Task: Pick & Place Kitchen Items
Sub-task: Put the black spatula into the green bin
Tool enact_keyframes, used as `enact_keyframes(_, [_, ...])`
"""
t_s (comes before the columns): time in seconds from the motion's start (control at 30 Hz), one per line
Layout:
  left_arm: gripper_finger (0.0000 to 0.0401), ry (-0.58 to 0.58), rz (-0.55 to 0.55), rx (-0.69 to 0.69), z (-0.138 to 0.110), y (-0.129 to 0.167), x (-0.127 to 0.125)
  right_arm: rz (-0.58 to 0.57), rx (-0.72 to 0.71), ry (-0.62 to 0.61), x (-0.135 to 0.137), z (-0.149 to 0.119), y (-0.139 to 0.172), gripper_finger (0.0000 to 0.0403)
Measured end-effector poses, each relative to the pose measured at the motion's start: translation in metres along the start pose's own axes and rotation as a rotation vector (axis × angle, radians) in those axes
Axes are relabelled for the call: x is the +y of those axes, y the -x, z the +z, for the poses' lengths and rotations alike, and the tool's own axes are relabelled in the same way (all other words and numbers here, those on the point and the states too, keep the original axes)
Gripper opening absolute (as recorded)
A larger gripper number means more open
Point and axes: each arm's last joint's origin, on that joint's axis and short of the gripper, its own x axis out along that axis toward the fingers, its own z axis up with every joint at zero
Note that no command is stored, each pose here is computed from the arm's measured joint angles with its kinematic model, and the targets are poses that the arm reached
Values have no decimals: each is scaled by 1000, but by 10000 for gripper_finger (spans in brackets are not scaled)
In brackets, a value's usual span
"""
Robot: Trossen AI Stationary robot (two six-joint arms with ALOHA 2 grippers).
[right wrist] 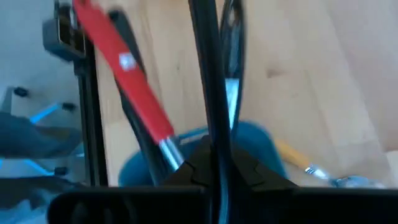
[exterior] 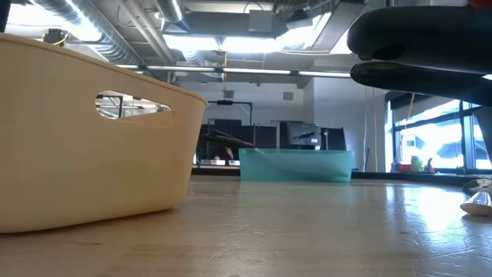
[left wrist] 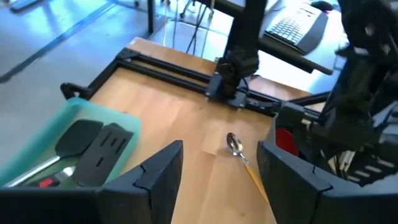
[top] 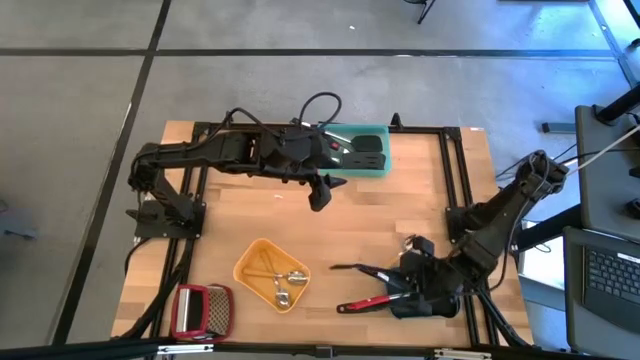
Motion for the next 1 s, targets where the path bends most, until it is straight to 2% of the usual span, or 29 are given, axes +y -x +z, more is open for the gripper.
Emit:
enact_keyframes(0.3, [200,64,-5,11,4,-3,16,-33,21,12,-14,-43,-29,12])
enact_keyframes(0.7, [200,59,24,45,3,-4,25,-84,58,64,-29,-57,-42,12])
enact_keyframes(1.0, [200,57,40,76,0,-4,28,-63,78,81,-30,-60,-46,12])
